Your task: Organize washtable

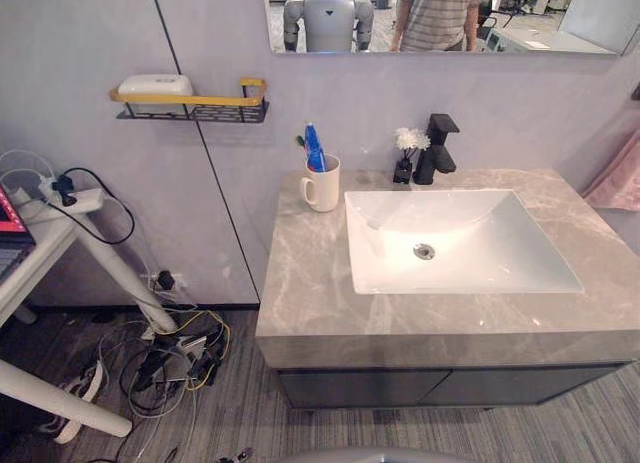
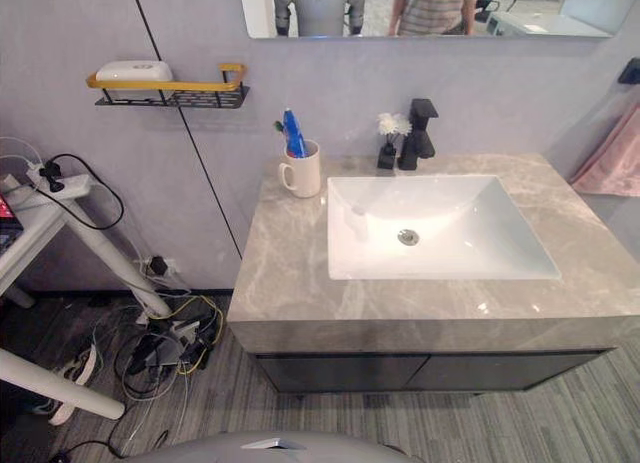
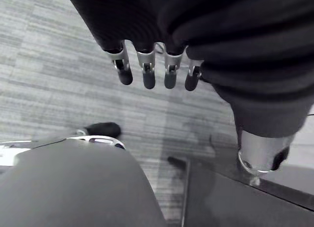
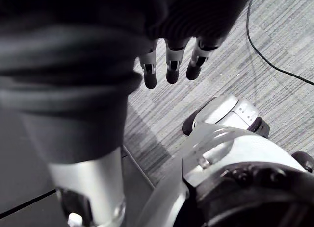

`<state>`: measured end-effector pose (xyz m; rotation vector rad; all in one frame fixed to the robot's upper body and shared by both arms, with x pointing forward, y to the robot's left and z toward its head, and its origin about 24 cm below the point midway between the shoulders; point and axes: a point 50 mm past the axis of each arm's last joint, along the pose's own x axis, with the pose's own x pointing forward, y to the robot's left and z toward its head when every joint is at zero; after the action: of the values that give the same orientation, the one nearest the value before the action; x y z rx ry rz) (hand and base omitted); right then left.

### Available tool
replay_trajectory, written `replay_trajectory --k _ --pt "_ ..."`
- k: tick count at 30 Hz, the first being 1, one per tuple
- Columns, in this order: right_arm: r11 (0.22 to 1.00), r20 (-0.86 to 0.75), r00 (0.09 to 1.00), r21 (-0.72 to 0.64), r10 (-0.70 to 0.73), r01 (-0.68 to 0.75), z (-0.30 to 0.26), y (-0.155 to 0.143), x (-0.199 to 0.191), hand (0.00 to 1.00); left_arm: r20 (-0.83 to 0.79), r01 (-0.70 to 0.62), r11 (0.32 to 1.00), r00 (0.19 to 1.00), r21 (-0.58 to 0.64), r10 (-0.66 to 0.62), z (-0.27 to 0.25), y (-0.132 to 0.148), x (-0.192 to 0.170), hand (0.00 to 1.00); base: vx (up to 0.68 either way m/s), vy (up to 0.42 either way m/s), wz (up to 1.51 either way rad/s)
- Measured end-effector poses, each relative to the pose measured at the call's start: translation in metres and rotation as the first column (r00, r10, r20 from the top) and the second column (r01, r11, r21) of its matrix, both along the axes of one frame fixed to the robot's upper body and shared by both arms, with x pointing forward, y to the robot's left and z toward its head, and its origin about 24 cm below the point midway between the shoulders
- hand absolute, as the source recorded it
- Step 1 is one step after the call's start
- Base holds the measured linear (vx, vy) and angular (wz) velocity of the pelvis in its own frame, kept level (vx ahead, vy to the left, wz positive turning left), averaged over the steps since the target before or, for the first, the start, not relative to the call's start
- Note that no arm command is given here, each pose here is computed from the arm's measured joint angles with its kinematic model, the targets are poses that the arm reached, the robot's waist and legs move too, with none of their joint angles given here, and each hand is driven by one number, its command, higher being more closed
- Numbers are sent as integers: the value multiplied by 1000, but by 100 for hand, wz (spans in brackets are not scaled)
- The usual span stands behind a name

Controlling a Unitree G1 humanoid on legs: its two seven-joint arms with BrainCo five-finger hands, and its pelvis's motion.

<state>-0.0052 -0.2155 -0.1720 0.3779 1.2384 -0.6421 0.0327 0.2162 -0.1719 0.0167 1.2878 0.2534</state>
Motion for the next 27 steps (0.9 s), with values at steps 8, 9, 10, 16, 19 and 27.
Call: replay_trajectory --k 8,9,10,16,19,27 --pt "1000 76 997 -3 15 -15 1 0 33 0 50 67 997 996 31 -68 4 5 26 0 -41 45 -34" --pt "1000 89 996 -1 18 -18 1 1 38 0 53 70 997 996 36 -71 4 6 28 0 -25 43 -61" --pt "1000 111 993 0 26 -26 2 3 45 0 62 77 996 995 44 -80 5 8 34 0 -53 39 -69" --pt "1000 138 990 -3 19 -19 3 4 53 0 165 61 997 984 50 -69 13 8 63 0 245 -69 -29" --pt "998 164 985 -54 47 -38 8 -15 70 0 180 54 998 982 -29 -48 8 -21 66 0 100 87 -73" --pt "980 236 951 -33 198 -196 11 12 113 0 231 124 992 966 -13 -118 15 -26 94 0 -222 -66 -67"
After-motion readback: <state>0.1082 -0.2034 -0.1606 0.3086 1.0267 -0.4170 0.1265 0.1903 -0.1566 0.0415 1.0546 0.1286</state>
